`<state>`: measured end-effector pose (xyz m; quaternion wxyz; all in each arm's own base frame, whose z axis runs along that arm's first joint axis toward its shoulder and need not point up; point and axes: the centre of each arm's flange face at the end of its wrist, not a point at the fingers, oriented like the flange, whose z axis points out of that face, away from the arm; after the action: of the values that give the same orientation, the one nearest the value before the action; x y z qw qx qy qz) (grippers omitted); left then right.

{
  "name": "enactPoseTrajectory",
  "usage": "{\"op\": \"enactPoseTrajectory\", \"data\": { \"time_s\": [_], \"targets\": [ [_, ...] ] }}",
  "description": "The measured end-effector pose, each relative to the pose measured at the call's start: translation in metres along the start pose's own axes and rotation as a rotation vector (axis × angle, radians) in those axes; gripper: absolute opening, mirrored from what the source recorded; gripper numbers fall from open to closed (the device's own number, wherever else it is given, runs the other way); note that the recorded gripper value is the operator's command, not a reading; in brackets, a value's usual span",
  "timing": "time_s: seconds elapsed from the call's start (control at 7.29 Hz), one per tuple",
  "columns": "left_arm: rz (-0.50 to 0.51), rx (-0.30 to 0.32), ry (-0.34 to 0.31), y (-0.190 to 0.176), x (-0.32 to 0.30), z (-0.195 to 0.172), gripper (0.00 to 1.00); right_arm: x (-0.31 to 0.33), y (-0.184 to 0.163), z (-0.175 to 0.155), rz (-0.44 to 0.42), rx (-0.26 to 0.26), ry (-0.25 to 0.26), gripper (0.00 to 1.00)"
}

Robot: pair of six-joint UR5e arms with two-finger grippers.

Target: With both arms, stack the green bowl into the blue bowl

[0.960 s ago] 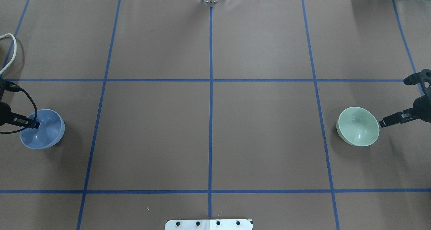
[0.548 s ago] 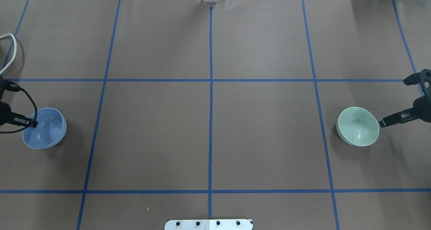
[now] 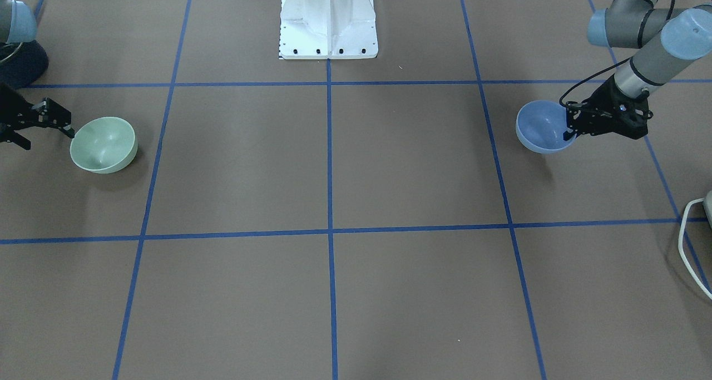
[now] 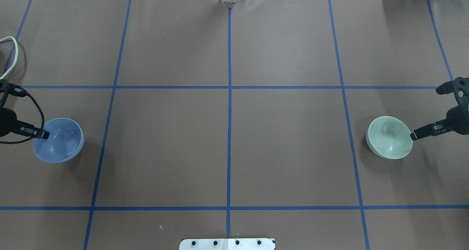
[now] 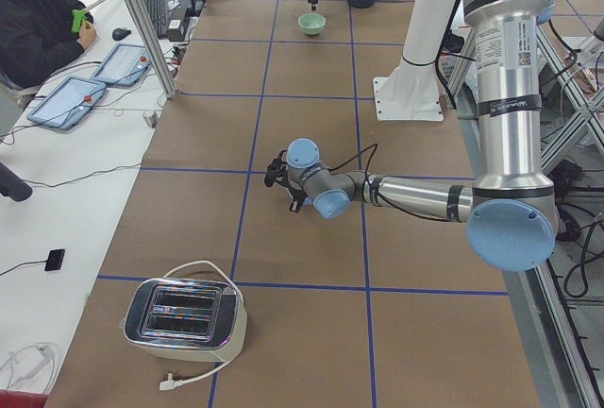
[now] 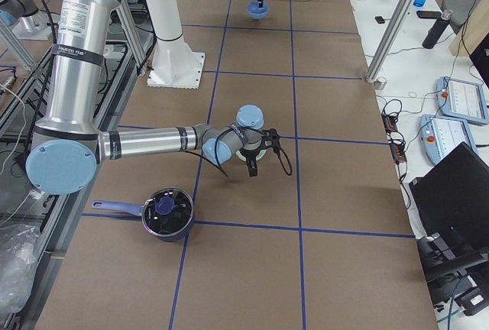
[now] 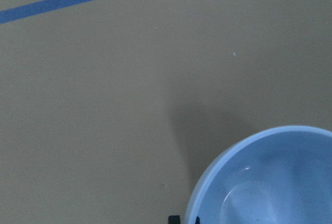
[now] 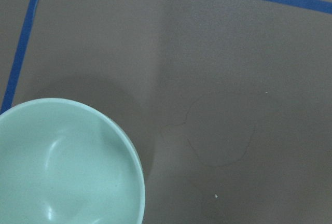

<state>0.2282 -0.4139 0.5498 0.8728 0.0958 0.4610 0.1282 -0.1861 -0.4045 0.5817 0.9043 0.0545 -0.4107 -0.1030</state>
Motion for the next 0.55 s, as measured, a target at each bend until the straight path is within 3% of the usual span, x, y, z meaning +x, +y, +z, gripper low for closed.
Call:
{"op": "enactPoseTrajectory", "data": {
  "time_s": [0.27, 0.41, 0.55],
  "targets": [
    [-0.02, -0.015, 0.011, -0.034, 0.048, -0.021, 0.0, -0.005, -0.014, 0.016, -0.004, -0.012, -0.001, 0.94],
    [-0.041, -0.018, 0.011, -0.047, 0.067, -0.03, 0.0, -0.007, -0.02, 0.022, -0.006, -0.014, -0.001, 0.68],
    [-0.052, -0.019, 0.012, -0.053, 0.077, -0.035, 0.0, -0.008, -0.024, 0.025, -0.007, -0.015, -0.002, 0.35]
  ]
}}
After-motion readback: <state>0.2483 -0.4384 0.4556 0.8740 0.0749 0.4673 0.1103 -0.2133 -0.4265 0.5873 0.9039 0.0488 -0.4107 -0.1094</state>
